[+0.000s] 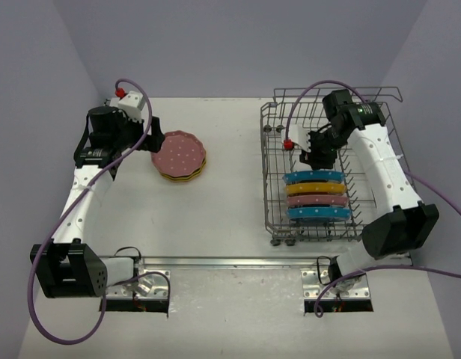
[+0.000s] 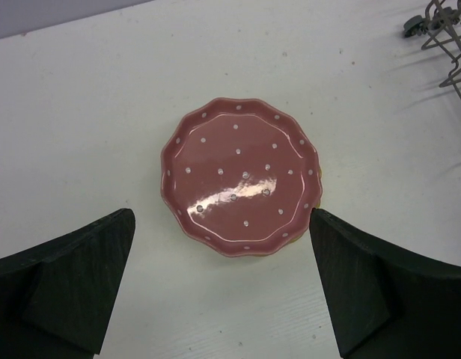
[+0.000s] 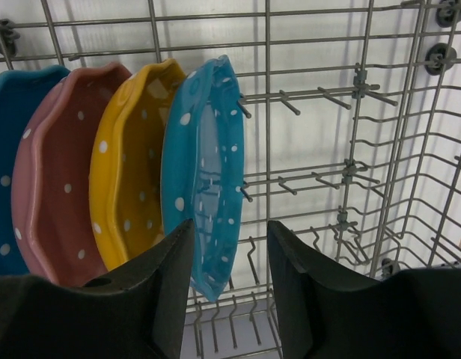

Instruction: Unload the plates from the dish rack

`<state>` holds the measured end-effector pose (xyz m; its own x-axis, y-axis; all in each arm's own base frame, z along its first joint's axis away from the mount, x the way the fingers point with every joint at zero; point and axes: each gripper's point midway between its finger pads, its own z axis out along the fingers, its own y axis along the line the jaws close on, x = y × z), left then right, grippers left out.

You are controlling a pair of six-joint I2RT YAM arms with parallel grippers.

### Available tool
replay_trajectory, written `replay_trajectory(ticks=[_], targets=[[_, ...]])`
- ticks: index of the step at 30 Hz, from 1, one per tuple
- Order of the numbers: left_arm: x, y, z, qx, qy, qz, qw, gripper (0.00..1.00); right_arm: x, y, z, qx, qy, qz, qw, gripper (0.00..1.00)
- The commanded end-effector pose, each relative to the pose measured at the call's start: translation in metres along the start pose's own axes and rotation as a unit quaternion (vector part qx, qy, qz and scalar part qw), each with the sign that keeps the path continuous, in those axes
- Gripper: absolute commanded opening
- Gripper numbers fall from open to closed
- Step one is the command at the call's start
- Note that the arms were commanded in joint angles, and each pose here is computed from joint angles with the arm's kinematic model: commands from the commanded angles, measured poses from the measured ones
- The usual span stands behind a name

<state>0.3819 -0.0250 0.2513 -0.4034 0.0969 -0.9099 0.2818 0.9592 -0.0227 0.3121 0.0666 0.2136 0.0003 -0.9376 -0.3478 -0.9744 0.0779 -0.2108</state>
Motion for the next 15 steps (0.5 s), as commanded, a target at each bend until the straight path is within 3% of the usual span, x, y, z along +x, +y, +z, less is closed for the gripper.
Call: replay_trajectory(ticks=[1, 15], targets=[[-0.002, -0.004, -0.004, 0.005, -0.006, 0.006, 1.000, 1.00, 0.000, 0.047, -0.011, -0.070, -0.012, 0.001, 0.997, 0.45], [-0.007, -0.007, -0.005, 0.011, -0.007, -0.003, 1.000, 1.00, 0.032, 0.071, 0.022, -0.145, 0.041, 0.015, 0.989, 0.47]])
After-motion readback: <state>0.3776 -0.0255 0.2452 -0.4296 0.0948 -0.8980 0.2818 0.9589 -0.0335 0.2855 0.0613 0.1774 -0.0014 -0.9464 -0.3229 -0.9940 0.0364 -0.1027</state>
